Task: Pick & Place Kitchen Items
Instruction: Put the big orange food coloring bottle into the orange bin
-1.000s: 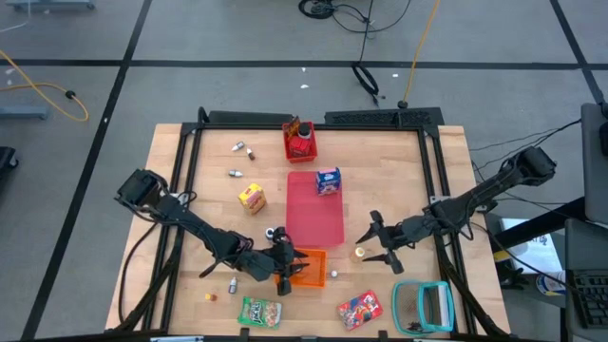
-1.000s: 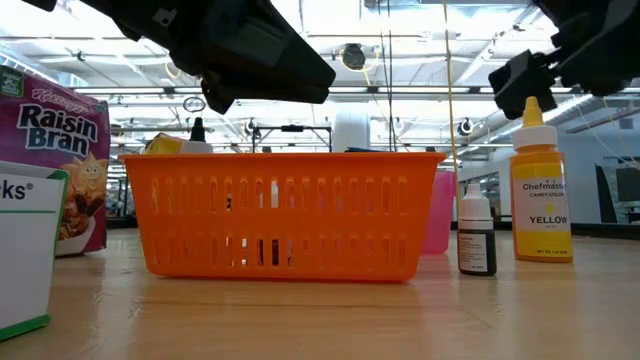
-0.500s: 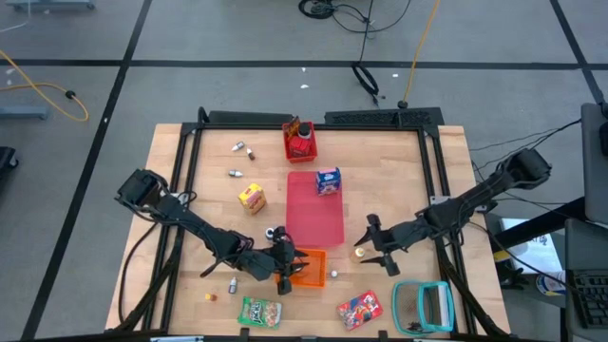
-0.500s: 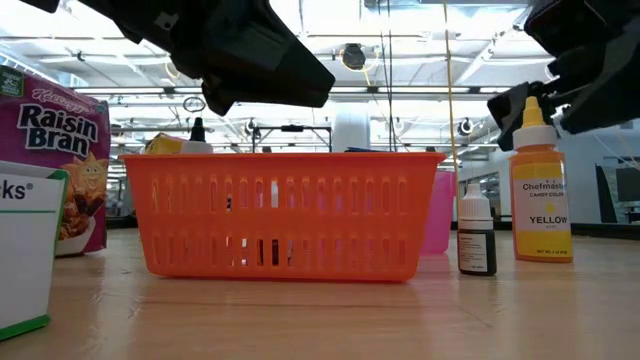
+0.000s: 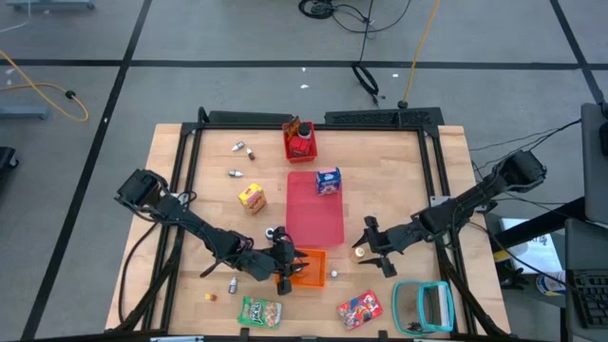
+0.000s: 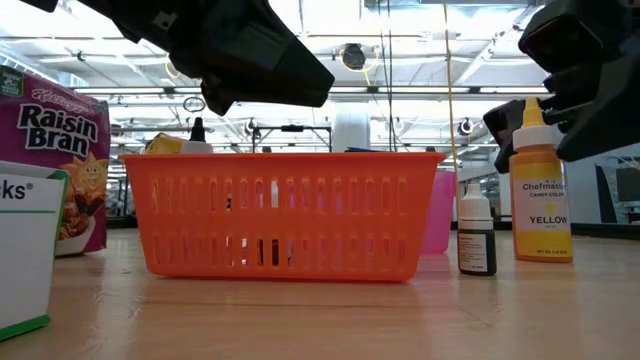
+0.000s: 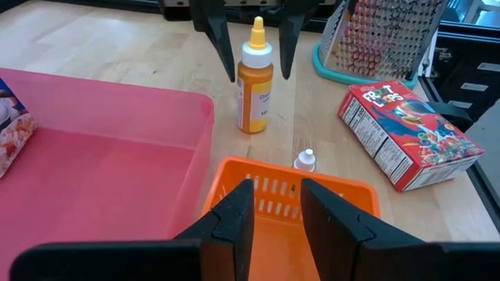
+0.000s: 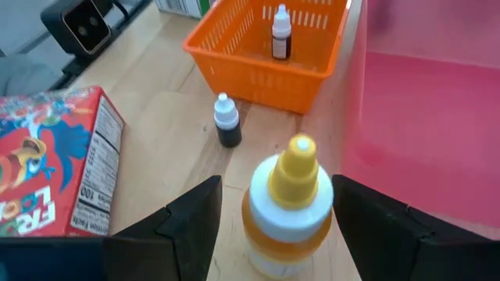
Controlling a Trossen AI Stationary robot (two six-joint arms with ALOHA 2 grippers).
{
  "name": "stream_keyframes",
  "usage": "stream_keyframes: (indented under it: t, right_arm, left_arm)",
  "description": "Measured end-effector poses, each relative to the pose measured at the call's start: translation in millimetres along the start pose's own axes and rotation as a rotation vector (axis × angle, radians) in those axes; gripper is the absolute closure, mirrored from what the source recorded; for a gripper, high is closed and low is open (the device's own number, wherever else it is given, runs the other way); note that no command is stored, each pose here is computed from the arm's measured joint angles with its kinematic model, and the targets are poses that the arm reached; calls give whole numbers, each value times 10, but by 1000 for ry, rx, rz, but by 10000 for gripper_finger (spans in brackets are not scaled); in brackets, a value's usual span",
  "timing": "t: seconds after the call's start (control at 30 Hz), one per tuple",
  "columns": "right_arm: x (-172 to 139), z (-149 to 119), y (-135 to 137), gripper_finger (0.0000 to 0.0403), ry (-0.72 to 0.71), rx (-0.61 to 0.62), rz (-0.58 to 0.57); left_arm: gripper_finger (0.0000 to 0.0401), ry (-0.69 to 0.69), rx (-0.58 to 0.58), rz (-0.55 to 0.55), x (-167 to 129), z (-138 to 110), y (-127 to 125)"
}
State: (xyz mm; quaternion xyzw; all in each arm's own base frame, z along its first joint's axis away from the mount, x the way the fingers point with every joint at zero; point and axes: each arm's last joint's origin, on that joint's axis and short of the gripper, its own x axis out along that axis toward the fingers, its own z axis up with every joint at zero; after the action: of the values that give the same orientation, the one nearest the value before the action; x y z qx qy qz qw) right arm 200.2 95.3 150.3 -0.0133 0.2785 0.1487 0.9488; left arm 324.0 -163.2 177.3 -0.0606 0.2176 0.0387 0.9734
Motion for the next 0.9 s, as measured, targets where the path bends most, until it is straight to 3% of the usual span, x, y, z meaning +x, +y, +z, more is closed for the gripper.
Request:
stream_keyframes:
  t: [0.33, 0.9]
  right_arm:
    - [0, 9, 0, 262, -9, -24, 1]
    - [-74, 88, -9, 266, -68, -7, -20]
  left_arm:
    - [293, 0, 0, 0, -1, 0, -1]
    - [293, -2, -1, -2, -1, 2, -2]
